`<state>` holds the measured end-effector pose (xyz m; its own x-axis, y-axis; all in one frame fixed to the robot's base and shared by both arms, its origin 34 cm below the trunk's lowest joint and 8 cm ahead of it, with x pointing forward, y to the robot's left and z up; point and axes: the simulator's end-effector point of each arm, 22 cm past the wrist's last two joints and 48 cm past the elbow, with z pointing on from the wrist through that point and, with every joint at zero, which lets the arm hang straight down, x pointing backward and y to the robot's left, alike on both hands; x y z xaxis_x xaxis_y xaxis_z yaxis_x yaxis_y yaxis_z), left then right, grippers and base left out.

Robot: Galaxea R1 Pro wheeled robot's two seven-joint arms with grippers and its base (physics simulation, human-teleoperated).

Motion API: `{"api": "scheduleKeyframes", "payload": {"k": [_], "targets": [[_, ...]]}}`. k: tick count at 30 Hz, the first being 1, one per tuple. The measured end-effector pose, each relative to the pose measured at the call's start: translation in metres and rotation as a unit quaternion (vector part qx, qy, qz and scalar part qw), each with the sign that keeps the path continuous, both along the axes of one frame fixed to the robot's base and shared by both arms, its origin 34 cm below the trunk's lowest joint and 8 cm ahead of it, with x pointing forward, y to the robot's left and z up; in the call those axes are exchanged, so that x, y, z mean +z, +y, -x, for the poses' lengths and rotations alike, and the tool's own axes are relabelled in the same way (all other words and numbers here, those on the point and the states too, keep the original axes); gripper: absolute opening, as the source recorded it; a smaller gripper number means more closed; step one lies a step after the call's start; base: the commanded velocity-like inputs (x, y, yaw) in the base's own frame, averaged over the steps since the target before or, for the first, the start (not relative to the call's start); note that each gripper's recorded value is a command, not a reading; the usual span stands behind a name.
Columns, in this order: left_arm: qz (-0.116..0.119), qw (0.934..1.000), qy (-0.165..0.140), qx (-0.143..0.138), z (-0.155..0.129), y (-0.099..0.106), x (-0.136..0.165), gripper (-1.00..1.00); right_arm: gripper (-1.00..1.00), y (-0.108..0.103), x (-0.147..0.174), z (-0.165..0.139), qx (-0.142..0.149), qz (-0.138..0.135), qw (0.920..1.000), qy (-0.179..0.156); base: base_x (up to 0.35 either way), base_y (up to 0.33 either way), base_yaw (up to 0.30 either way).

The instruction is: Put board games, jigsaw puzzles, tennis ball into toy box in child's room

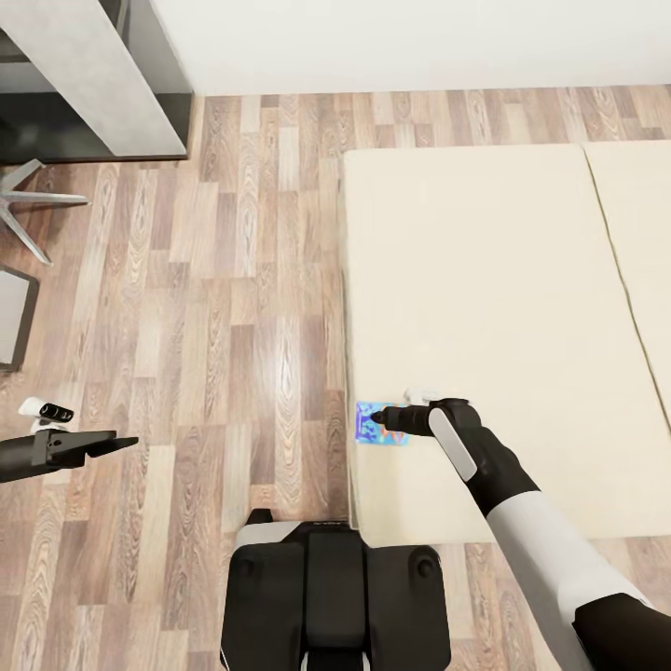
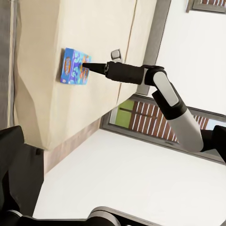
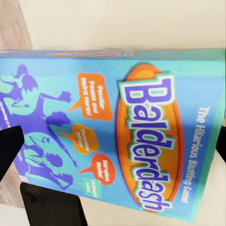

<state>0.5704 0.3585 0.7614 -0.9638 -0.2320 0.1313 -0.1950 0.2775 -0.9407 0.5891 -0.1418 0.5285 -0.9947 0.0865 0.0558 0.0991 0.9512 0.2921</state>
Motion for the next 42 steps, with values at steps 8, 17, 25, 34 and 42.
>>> {"api": "scheduleKeyframes", "payload": {"k": [8,17,25,34,42], "targets": [[0.000,1.0000,0.001,0.000,0.0002,0.0004,-0.0002,1.00,1.00,0.0001,0.0000,0.0000,0.000,0.000,1.0000,0.000,0.000,0.052,0.000],[0.000,1.0000,0.000,0.001,0.0001,0.0003,-0.0002,1.00,1.00,0.0000,0.0000,0.0001,0.000,0.000,1.0000,0.000,0.000,0.029,0.000],[0.000,1.0000,0.000,0.001,0.0001,0.0004,-0.0002,1.00,1.00,0.0000,0.0000,0.0000,0.000,0.000,1.0000,0.000,0.000,0.065,0.000],[0.000,1.0000,0.001,0.001,0.0001,0.0004,-0.0002,1.00,1.00,0.0001,0.0000,-0.0001,0.000,0.000,1.0000,0.000,0.000,0.003,0.000],[0.000,1.0000,0.001,0.000,0.0002,0.0004,-0.0003,1.00,1.00,-0.0006,-0.0001,0.0000,0.000,0.000,1.0000,0.000,0.000,0.000,0.000]]}}
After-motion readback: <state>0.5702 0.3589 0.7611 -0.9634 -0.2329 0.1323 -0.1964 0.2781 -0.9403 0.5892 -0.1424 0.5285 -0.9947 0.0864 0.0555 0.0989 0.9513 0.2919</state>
